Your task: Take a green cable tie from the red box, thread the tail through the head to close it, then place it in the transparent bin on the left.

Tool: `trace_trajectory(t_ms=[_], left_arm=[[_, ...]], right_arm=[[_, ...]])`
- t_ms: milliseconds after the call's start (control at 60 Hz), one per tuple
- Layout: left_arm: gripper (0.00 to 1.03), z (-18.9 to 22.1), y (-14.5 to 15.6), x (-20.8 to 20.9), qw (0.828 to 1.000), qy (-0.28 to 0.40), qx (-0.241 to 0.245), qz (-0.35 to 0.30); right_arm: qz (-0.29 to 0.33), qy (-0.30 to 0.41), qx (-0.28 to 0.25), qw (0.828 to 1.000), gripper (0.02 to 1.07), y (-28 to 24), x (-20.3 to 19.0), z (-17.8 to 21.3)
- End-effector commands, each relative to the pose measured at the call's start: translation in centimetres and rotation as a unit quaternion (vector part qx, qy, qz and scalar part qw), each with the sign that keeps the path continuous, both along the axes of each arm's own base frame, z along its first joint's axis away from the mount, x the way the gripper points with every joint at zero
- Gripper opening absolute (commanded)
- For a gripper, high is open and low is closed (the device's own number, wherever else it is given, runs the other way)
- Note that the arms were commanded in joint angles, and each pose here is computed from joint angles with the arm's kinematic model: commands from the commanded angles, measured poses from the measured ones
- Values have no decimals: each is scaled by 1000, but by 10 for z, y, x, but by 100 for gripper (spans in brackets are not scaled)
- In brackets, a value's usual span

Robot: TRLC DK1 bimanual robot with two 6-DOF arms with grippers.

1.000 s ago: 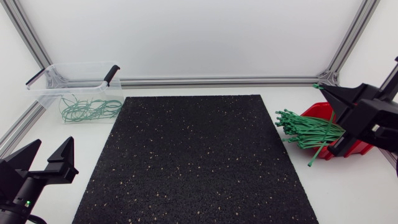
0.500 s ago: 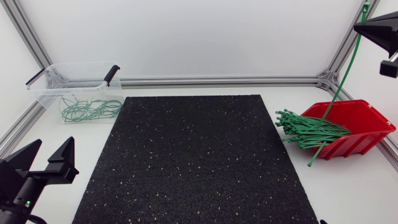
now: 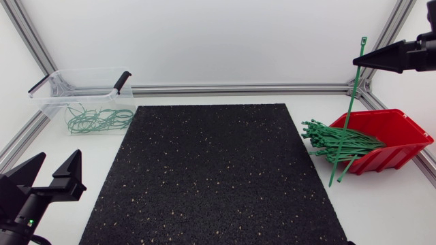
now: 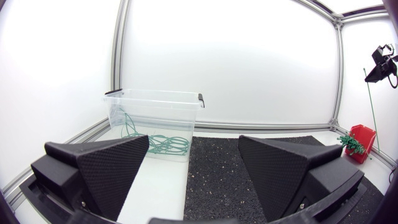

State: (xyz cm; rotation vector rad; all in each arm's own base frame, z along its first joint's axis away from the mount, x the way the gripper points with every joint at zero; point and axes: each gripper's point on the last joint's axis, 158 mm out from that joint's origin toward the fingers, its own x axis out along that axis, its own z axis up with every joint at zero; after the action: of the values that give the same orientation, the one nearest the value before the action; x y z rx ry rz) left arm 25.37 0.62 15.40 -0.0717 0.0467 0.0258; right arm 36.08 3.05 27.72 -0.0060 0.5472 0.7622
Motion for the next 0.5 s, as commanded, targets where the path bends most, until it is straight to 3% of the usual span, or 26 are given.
trace_trajectory(t_ms=[0,233,483], left_arm=[[100,-26,-2,0,999,35,1,-3],[99,-25,-2,0,999,33,2,-5],[99,-24,-4,0,999,31,3,-7]], right_arm=[[27,18,15,999,7,17,-3,0],[96,100,55,989,7,67,-24,-21],[204,178,90,958,7,134,-62,-33]])
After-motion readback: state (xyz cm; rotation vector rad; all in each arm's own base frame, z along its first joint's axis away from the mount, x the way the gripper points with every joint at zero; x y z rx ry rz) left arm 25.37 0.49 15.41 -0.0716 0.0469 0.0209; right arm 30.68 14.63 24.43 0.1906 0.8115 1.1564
